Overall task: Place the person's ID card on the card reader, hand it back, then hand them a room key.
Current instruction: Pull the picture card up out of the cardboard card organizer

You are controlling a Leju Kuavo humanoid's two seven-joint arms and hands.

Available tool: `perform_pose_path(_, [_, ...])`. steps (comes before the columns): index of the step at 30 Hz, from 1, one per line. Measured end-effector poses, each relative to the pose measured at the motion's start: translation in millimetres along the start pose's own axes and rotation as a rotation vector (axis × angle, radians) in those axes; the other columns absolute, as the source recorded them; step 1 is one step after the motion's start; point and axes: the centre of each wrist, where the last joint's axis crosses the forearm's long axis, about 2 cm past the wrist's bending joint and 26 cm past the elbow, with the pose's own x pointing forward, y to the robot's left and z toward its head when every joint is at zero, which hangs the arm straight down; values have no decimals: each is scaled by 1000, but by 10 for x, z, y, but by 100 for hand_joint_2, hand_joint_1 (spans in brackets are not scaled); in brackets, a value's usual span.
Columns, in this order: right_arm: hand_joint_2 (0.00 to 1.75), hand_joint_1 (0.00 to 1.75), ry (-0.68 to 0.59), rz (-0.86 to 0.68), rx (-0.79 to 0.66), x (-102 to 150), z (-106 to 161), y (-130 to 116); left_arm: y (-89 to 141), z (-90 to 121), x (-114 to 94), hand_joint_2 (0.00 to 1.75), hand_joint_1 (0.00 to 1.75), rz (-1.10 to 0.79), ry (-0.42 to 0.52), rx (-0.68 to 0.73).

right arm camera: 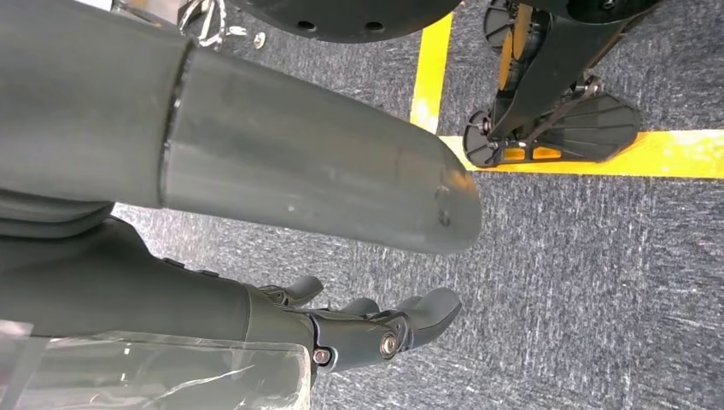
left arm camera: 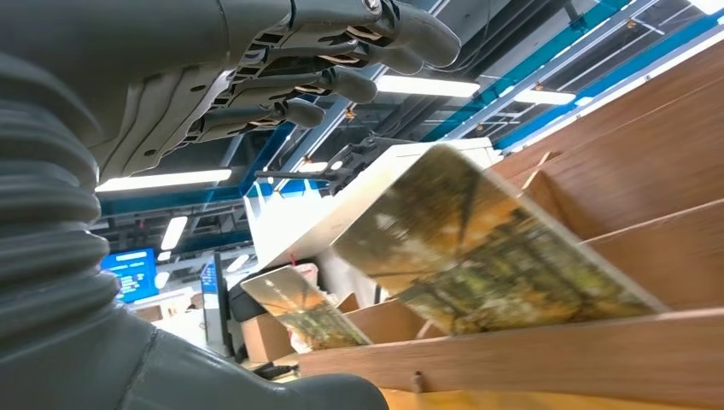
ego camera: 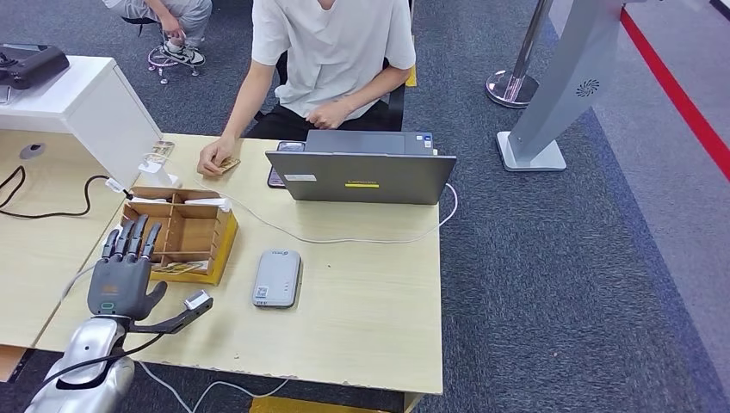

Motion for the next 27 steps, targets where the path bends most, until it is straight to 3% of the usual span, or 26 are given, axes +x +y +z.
perform_pose_path(5, [0,0,0,1,1,2,0,6,-5,-18,53,175,1,13,-10,0])
perform_pose_path(9, [0,0,0,2,1,2,0,7,-8,-25,80,175,175,22,-16,-2])
perform_pose_path(27, [0,0,-3,8,5,1,1,7,-22,-19,56,175,175,69,-4,-21])
